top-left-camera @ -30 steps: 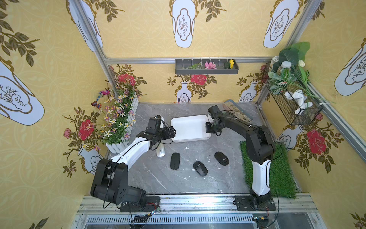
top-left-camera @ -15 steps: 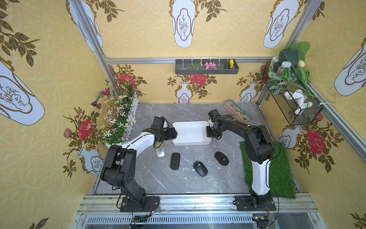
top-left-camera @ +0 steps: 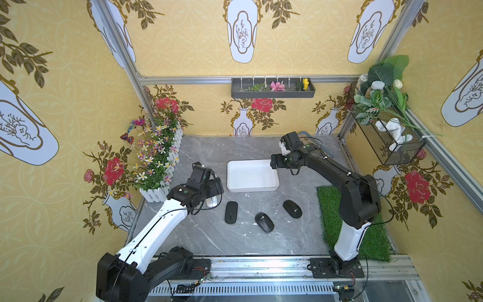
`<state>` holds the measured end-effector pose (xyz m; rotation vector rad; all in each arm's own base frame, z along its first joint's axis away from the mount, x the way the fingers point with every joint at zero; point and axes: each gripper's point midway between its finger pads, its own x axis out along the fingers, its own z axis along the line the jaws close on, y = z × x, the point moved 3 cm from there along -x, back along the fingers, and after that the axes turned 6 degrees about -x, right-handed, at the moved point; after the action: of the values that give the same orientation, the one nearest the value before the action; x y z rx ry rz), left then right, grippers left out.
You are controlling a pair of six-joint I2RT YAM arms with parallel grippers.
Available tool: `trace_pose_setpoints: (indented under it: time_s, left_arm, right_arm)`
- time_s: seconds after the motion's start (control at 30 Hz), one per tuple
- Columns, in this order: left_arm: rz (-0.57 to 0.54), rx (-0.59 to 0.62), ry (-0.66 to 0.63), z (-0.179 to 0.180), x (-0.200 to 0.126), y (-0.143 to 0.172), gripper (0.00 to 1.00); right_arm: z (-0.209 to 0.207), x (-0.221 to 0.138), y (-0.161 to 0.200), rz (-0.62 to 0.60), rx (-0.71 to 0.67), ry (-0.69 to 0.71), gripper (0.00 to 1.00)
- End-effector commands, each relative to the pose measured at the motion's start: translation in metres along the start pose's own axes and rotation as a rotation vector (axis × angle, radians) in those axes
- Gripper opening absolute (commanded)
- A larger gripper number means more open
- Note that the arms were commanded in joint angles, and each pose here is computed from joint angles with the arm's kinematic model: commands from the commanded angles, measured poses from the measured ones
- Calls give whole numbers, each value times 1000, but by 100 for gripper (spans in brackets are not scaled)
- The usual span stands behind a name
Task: Put the mouse in the storage box
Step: Place the storage box at the center of the board, then pick up the mouse from the center of the board.
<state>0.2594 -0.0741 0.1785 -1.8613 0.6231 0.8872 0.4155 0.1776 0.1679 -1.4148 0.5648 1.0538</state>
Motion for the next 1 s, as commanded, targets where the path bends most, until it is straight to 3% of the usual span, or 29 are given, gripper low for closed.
trace_pose_setpoints:
  time_s: [0.0, 0.1, 0.37, 0.8, 0.97]
  left_arm:
    - [-1, -72, -125, 33, 4, 22, 100]
    - [11, -79, -89, 30, 20, 30, 100]
    - [204, -8, -69, 7, 75, 47, 100]
    - [266, -9, -107, 22, 111, 36, 100]
    - [292, 0, -104, 25, 119, 40, 92]
  right_arm:
    - [-3, -3, -8, -87, -59, 23, 96]
    - [-3, 2, -1, -64, -61, 18, 96]
    - [3, 15, 15, -39, -56, -19, 100]
    - [6, 12, 4, -76, -78, -18, 97]
    - [25, 2, 1, -153, -167, -62, 97]
